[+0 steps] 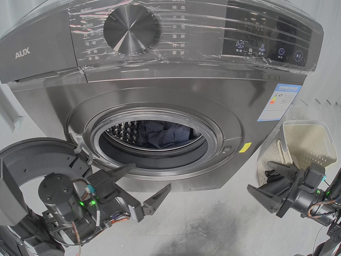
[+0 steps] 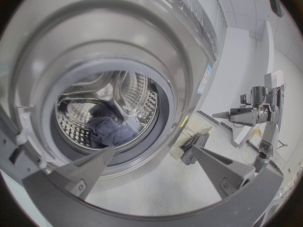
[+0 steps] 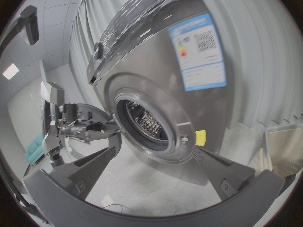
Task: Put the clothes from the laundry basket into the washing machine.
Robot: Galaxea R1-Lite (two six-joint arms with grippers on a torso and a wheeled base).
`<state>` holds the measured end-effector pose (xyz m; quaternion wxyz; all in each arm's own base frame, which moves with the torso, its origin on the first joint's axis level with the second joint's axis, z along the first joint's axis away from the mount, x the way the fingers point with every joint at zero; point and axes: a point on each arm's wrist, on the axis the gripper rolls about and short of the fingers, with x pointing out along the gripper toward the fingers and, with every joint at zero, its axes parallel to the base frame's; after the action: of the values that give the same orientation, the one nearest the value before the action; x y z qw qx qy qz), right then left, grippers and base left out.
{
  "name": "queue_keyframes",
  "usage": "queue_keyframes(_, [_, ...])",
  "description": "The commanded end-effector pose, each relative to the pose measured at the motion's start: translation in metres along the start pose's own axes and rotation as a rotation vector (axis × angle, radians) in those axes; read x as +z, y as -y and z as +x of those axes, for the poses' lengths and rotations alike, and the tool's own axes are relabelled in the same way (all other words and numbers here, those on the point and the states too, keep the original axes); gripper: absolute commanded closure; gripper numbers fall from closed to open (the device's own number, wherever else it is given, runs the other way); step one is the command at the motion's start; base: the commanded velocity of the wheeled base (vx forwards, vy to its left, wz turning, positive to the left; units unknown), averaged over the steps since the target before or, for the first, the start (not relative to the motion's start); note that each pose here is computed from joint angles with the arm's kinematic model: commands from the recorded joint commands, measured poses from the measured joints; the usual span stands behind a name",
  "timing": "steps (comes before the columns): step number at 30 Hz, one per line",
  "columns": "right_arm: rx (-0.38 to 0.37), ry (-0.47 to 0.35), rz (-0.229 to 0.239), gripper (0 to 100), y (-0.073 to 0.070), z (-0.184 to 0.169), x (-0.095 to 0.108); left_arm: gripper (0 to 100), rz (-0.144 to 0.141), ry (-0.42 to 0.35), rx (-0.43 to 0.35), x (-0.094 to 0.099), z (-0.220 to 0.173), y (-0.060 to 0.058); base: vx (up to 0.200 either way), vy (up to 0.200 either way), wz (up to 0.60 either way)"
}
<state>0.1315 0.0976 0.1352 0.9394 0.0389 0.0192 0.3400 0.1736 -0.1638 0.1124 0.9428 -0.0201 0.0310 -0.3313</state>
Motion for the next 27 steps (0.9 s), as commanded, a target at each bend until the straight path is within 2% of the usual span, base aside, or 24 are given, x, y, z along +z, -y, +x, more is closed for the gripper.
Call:
queue_keyframes(1, [-0.084,0.075,-0.005,0,0.009,-0.027,0.013,0,0.0,0.052,0.041,0.013,-0.041,-0.004,0.0,0.0,0.0])
queue_keyframes(7, [-0.147,0.014,0.008,0,0.012,-0.054,0.01,0,-0.002,0.126,0.095,0.025,-0.074,-0.016,-0.167,0.0,0.0])
queue_keyframes(11, [-0.201,0.003,0.006,0,0.012,-0.073,0.009,0,0.002,0.161,0.132,0.035,-0.092,-0.022,-0.2,0.0,0.0])
queue_keyframes(16, [-0.246,0.022,-0.007,0,0.011,-0.09,0.008,0,0.003,0.143,0.136,0.037,-0.111,-0.022,-0.2,0.0,0.0])
queue_keyframes(21, [-0.308,0.054,-0.013,0,0.007,-0.117,0.004,0,0.008,0.109,0.141,0.034,-0.147,-0.022,-0.2,0.0,0.0])
queue_keyframes(25, [-0.332,0.064,-0.015,0,0.005,-0.125,0.001,0,0.012,0.087,0.171,0.03,-0.16,-0.024,-0.2,0.0,0.0])
queue_keyframes(27, [-0.364,0.07,-0.018,0,0.003,-0.134,-0.003,0,0.009,0.071,0.209,0.023,-0.179,-0.026,-0.2,0.0,0.0])
